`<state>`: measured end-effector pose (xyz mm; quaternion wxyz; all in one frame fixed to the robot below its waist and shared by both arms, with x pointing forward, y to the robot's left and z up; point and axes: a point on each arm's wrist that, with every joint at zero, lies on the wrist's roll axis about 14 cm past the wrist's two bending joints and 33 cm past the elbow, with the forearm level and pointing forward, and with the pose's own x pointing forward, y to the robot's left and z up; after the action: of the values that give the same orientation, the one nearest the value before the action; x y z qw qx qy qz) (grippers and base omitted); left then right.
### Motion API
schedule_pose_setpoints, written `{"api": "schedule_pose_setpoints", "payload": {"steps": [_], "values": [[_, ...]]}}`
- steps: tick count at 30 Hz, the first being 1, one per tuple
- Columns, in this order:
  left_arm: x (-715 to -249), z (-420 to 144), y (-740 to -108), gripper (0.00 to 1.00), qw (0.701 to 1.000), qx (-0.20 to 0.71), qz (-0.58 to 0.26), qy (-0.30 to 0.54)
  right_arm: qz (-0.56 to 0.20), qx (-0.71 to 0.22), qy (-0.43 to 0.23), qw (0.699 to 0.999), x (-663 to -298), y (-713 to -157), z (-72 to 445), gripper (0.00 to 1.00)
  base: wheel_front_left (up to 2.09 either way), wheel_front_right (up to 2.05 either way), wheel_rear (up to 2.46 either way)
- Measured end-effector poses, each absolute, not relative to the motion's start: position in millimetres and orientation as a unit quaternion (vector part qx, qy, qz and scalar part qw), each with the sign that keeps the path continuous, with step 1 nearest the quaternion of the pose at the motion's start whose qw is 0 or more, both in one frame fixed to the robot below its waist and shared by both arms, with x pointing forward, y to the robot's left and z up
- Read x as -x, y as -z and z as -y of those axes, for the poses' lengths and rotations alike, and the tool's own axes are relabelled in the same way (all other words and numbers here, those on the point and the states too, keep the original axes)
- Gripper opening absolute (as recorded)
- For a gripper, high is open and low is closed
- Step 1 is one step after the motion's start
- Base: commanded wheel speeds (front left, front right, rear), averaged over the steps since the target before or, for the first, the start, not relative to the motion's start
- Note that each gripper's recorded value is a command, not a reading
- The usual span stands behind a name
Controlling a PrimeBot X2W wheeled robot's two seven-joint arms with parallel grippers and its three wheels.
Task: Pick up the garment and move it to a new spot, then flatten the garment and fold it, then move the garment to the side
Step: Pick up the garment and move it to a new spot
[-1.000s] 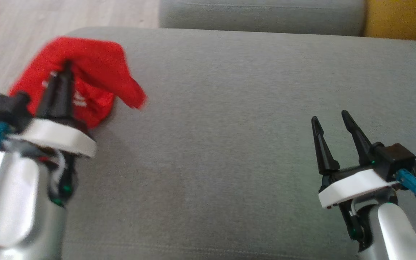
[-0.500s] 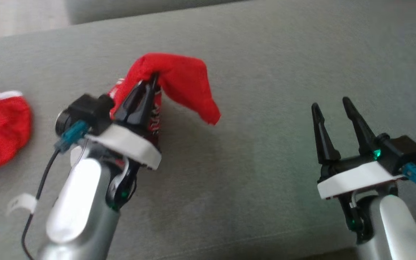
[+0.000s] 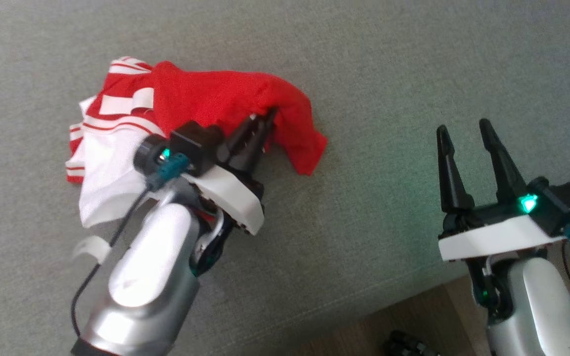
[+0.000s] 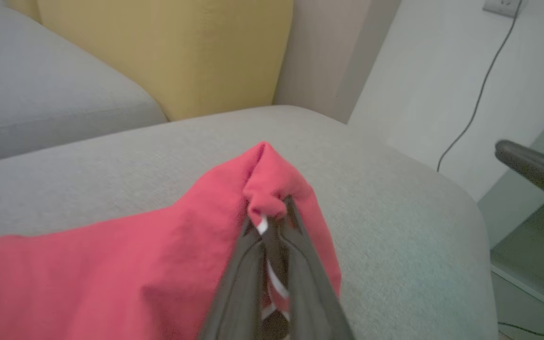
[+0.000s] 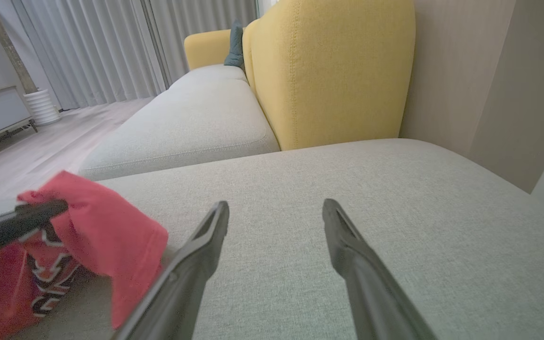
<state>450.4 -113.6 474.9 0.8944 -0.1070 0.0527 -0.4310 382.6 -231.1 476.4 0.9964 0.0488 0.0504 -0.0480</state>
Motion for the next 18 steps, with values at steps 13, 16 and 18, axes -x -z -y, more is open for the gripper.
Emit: {"api": "schedule_pose_setpoints", "payload": {"steps": [13,16,18], "values": [[-421,123,-460,1.0,0.877,0.096,-0.059,0.466,-0.047,-0.055,0.037,0.997,-393,-473,225,1.0,0.0,0.0,0.0],[-422,110,-472,1.0,0.888,0.094,-0.037,0.448,-0.037,-0.054,0.025,0.998,-395,-480,218,1.0,0.0,0.0,0.0],[-427,86,-479,1.0,0.908,0.099,-0.027,0.407,-0.032,-0.051,0.013,0.998,-397,-486,211,1.0,0.0,0.0,0.0]]}}
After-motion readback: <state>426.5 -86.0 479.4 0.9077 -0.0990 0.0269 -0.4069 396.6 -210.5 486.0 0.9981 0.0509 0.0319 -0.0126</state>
